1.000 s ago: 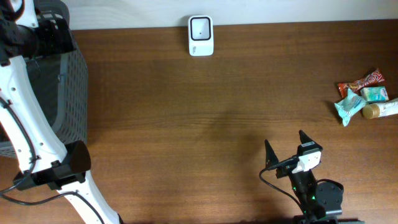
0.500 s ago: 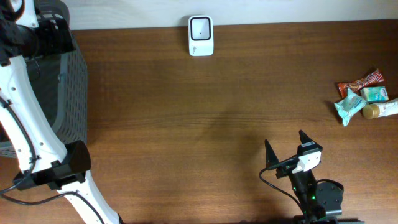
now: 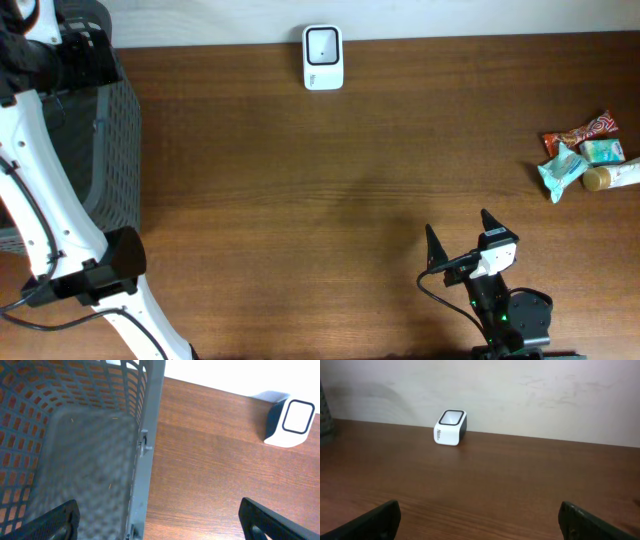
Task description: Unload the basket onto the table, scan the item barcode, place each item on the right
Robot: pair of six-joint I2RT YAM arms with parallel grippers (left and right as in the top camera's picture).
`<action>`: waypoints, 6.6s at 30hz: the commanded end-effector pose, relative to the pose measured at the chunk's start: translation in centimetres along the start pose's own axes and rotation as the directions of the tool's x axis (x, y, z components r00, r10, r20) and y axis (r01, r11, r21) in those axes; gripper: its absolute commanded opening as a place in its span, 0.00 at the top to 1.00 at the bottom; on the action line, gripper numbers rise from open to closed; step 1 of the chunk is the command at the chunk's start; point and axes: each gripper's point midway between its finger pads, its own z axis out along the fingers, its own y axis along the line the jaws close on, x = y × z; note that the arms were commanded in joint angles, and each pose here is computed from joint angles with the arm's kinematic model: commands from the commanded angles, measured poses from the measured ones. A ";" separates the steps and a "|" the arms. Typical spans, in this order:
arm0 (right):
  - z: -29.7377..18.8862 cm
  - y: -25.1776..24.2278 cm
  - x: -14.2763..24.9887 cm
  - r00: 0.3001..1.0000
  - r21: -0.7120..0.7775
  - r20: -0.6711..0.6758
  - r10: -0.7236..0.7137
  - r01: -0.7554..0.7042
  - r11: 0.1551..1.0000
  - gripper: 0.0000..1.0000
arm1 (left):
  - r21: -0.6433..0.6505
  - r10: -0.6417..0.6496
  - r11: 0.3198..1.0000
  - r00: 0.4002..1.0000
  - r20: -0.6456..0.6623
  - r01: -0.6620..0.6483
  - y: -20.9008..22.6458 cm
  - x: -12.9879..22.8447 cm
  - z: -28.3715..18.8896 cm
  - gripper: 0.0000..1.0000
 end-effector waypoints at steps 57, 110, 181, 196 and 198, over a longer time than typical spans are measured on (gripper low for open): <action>0.0 0.2 0.3 1.000 -0.007 -0.003 -0.006 0.006 1.000 0.01 | 0.267 0.430 0.839 0.878 0.211 -0.475 -11.5 17.6 -21.0 0.01; 0.0 0.2 0.3 1.000 -0.007 -0.003 -0.006 0.006 1.000 0.01 | 0.142 -0.076 0.988 0.628 0.775 -0.055 -2.7 27.1 2.6 0.01; 0.0 0.1 0.3 1.000 -0.005 -0.003 -0.006 0.006 1.000 0.01 | 0.065 0.078 0.980 0.665 0.742 -0.187 -3.8 28.4 3.8 0.01; -0.5 -4.1 0.6 1.000 0.189 -0.014 0.004 -0.001 0.982 0.01 | 0.065 0.078 0.980 0.665 0.742 -0.187 -3.8 28.4 3.8 0.01; -0.5 -4.0 0.6 1.000 0.187 -0.014 0.004 -0.001 0.982 0.01 | 0.065 0.078 0.980 0.665 0.742 -0.187 -3.8 28.4 3.8 0.01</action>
